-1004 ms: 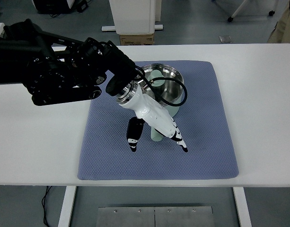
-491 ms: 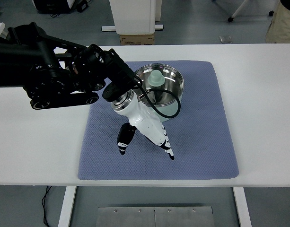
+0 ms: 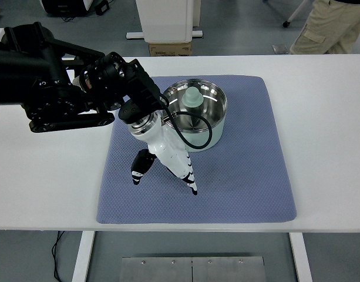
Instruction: Rotate green pot handle
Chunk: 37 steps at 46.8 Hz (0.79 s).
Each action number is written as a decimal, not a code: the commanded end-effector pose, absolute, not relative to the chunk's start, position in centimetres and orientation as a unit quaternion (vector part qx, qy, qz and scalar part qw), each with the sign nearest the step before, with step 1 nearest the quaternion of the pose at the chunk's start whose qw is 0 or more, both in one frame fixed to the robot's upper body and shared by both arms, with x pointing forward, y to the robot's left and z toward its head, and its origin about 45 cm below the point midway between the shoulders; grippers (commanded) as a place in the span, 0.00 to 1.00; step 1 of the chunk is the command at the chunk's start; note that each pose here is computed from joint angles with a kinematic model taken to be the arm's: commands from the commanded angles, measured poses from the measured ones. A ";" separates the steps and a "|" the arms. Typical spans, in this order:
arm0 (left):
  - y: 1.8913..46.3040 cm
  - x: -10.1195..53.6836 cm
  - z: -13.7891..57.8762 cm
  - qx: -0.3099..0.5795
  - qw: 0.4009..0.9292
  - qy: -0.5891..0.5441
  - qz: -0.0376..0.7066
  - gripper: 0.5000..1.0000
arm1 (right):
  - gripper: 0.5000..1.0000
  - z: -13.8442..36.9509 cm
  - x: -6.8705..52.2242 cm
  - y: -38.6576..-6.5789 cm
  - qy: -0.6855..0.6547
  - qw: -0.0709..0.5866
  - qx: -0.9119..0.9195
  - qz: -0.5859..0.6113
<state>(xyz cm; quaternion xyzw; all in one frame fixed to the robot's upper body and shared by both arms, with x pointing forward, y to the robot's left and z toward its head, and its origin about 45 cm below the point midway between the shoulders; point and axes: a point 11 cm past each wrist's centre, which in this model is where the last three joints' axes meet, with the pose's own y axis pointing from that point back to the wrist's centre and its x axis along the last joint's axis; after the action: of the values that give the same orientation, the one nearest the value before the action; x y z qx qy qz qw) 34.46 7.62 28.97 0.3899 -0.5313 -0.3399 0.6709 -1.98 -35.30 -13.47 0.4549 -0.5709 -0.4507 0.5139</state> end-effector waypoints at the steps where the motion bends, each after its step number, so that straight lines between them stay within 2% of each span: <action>1: 7.8 34.6 29.0 0.395 0.662 -0.535 -0.345 1.00 | 1.00 -13.5 -2.0 -35.3 -0.571 0.514 0.455 -0.451; 37: 11.9 35.9 29.0 0.459 0.588 -0.545 -0.383 1.00 | 1.00 -13.5 -2.0 -35.3 -0.571 0.514 0.455 -0.451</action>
<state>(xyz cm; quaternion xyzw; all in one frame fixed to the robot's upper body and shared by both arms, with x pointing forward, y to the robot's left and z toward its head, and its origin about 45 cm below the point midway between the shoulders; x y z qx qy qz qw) 35.71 11.57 28.95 0.4534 -0.5449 -0.3806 0.5939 -1.97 -35.29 -13.47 0.4551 -0.5707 -0.4508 0.5137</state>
